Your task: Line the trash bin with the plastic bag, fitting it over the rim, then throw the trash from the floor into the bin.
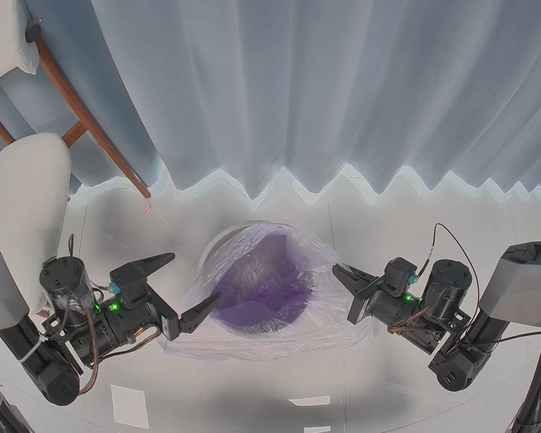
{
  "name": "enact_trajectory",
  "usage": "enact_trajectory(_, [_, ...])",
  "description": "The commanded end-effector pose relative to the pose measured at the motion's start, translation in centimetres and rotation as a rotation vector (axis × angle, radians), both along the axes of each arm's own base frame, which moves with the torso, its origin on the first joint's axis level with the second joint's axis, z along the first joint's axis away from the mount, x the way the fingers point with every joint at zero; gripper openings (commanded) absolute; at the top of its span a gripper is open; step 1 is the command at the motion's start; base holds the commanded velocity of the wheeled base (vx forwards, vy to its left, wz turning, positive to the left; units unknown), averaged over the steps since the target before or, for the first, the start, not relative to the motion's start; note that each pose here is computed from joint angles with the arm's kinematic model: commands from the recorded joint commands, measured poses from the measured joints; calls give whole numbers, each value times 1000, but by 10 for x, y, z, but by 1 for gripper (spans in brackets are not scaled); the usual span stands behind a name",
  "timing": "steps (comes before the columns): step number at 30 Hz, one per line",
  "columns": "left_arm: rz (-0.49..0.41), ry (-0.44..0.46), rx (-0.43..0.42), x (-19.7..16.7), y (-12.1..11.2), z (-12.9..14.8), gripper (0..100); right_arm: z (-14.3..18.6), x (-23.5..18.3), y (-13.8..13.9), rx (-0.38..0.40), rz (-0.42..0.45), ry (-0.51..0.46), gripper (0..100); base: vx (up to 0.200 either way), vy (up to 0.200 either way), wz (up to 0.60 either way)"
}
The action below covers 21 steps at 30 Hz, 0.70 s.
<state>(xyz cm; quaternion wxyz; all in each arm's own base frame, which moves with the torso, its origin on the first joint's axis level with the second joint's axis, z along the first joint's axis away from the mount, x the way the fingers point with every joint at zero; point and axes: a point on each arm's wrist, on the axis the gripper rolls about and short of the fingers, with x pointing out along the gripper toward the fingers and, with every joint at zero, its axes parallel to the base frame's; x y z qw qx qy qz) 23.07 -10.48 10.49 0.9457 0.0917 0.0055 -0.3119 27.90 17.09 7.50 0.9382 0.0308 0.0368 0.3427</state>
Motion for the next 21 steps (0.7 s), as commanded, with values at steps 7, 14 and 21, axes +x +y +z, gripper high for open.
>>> enact_trajectory(7, [-40,24,31,38,-24,-28,0,7,-8,-3,8,4,-14,0,0,0,0])
enact_trajectory(14, [-37,21,15,31,-18,-21,0,11,-11,-4,18,5,-22,0,0,0,0])
enact_trajectory(21, [-26,34,22,21,-9,-15,0,7,-14,-2,9,16,-6,0,29,0,0])
